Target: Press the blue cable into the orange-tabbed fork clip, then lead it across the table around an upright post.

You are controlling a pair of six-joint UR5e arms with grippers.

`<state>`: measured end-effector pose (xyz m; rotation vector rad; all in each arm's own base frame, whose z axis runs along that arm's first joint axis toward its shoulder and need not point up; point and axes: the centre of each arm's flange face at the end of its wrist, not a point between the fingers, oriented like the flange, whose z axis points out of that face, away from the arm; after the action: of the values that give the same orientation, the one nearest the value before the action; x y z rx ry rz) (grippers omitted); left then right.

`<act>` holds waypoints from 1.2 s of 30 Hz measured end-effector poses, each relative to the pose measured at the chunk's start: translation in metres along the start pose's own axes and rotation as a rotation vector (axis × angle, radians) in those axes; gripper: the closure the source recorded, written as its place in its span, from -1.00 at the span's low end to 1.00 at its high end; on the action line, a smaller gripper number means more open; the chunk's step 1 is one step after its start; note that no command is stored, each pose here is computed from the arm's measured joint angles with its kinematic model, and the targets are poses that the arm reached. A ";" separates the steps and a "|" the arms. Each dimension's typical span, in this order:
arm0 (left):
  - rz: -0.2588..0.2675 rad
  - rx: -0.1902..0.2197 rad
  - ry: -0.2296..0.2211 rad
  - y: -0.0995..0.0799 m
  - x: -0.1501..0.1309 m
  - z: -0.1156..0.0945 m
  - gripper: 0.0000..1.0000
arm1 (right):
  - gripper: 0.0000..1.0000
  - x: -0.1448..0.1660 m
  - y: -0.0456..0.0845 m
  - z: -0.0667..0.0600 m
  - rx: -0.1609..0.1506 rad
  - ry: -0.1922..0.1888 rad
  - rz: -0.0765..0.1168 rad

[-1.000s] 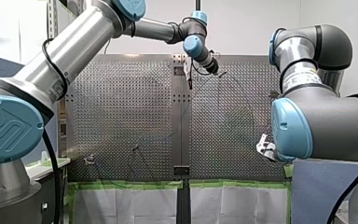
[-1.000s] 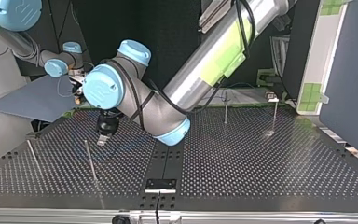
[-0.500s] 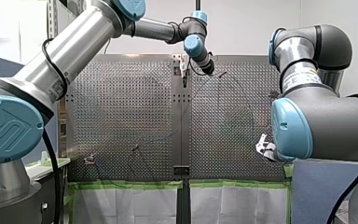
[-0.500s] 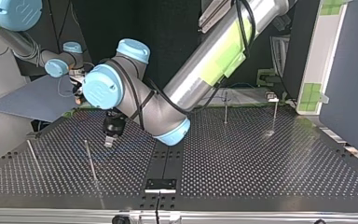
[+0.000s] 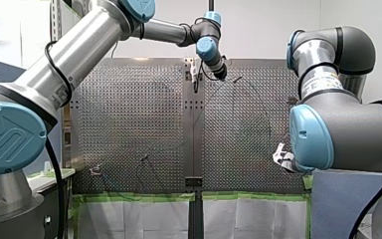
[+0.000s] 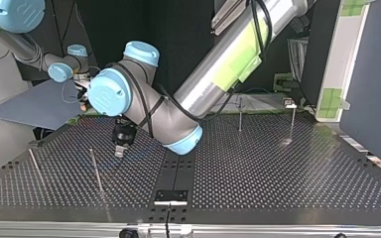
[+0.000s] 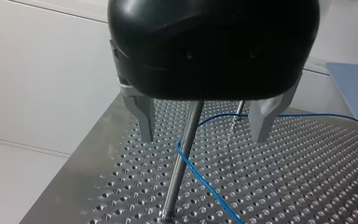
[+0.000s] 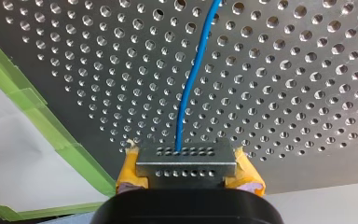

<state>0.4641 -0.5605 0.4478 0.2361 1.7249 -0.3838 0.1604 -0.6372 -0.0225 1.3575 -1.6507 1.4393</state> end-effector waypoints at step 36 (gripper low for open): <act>-0.064 0.054 -0.038 -0.004 -0.019 -0.050 -1.00 | 1.00 0.000 0.002 0.000 -0.007 0.000 -0.007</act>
<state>0.4207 -0.5440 0.4741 0.2115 1.6894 -0.4796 0.1587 -0.6373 -0.0227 1.3584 -1.6474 1.4285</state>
